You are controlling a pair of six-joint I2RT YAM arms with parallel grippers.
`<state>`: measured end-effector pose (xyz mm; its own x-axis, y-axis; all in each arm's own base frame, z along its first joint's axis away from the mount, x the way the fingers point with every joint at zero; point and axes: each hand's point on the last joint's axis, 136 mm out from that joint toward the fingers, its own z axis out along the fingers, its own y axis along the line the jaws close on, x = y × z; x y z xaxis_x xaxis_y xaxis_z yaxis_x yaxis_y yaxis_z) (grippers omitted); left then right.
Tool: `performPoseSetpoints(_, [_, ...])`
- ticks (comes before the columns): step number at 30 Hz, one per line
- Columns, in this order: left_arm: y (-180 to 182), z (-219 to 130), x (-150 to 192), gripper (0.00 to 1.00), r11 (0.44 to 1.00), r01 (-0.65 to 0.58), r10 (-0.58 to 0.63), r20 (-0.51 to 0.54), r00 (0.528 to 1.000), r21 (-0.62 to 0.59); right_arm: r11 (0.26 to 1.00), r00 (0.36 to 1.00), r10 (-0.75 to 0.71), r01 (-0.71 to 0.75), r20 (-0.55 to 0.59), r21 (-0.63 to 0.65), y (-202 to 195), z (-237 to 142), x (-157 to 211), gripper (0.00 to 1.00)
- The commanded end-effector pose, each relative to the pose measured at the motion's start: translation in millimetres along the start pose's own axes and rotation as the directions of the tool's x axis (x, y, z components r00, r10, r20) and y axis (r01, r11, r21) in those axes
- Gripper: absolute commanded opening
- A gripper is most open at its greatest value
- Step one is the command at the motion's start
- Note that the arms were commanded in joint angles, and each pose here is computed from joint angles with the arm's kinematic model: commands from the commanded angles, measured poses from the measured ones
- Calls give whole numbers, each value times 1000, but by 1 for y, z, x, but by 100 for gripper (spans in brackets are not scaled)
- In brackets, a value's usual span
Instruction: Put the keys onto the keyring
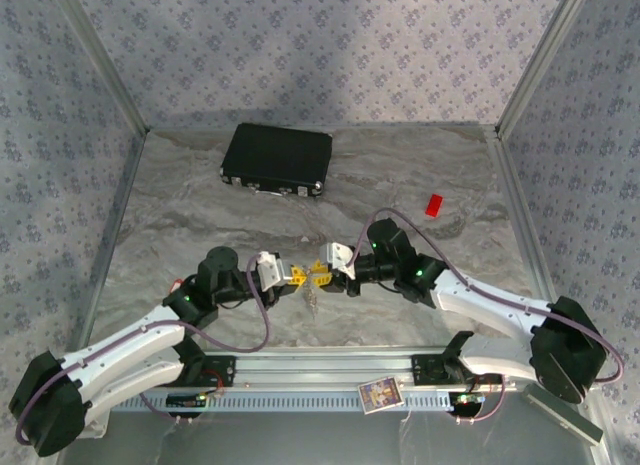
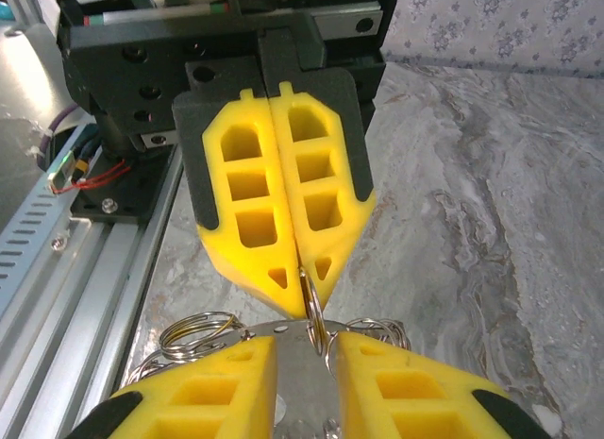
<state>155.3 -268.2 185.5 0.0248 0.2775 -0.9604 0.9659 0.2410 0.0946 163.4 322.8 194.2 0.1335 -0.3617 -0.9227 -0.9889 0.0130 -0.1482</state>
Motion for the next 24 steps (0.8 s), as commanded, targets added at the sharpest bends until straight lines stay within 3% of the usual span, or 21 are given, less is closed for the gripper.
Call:
performPoseSetpoints(1, [0,0,-18,0,999,-50,50,12,999,12,998,998,-53,53,-29,25,-4,-6,-10,24])
performPoseSetpoints(11, [-3,1,-20,0,997,-60,61,-17,998,37,995,993,-95,97,-62,30,-2,-1,-12,20])
performPoseSetpoints(21, [-5,0,-23,0,996,-72,74,-37,997,55,994,991,-104,106,-86,11,0,2,-10,0])
performPoseSetpoints(24, [-3,0,-22,18,997,-66,68,-36,997,38,995,992,-101,102,-77,-2,3,3,-10,0])
